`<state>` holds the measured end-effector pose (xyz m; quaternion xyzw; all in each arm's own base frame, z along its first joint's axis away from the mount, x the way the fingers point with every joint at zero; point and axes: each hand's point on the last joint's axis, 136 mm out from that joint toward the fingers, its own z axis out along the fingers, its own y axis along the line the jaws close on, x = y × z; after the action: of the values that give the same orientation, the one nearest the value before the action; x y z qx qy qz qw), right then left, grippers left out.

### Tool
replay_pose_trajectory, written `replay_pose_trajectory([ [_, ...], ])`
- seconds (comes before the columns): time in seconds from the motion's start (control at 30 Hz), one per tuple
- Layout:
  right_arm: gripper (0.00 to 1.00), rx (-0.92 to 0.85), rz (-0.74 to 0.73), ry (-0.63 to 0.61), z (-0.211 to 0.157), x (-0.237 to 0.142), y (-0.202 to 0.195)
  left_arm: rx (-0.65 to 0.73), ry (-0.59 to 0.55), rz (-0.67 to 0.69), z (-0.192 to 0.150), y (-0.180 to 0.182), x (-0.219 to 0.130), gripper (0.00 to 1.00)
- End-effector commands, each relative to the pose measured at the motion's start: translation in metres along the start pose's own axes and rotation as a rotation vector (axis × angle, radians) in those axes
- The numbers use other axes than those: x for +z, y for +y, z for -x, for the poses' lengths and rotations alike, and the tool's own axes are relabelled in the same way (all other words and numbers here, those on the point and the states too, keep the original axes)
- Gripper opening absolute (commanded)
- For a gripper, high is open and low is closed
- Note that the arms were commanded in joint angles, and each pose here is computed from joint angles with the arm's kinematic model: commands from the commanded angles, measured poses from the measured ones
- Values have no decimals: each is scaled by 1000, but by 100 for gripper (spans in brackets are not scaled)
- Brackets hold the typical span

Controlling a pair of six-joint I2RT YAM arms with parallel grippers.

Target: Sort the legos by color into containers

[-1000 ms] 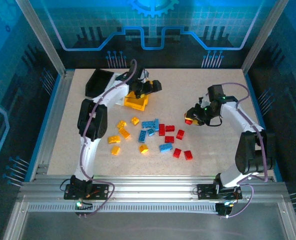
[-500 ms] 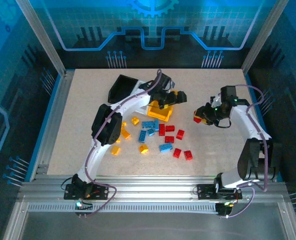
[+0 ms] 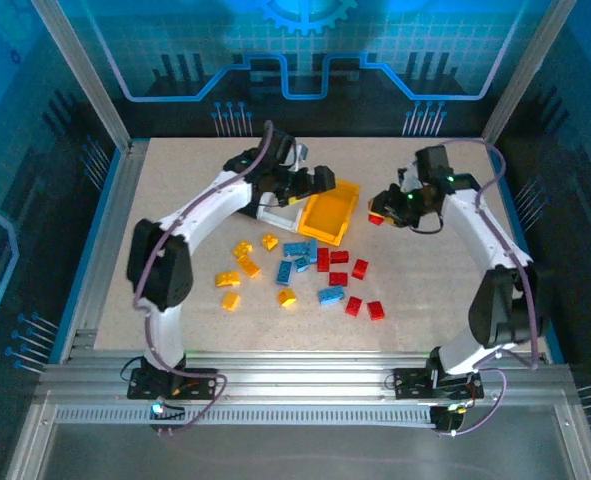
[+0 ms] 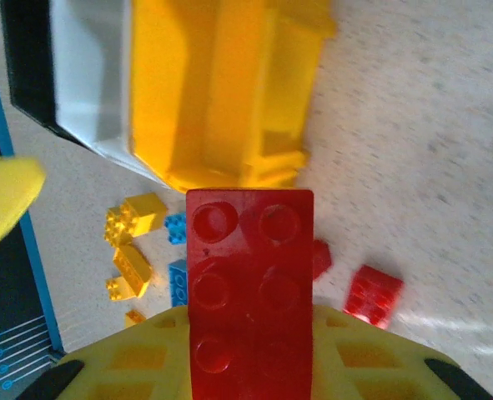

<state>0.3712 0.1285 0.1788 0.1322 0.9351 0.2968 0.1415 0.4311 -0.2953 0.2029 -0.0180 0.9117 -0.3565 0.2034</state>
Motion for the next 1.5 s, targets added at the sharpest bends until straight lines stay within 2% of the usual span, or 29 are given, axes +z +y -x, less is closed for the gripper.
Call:
replay_pose_trajectory([
  [0.0,31,-15,-60,41,7,24,11,57,-37,52,-15,15,-41,99],
  [0.33,32,-77,-136,123,32,103,36,-53,-106,185,-71,101,-130,99],
  [0.47,37,-75,-156,139,35,120,36,-76,-110,214,-85,119,-148,99],
  [0.63,47,-88,-167,137,35,124,38,-85,-118,226,-93,127,-156,99],
  [0.83,55,-110,-171,119,33,110,46,-106,-123,214,-93,131,-154,99],
  [1.03,65,-135,-204,84,22,75,45,-121,-123,186,-84,128,-148,99],
  [1.47,80,-198,-354,116,-55,-7,-7,-207,-123,108,-91,131,-132,99],
])
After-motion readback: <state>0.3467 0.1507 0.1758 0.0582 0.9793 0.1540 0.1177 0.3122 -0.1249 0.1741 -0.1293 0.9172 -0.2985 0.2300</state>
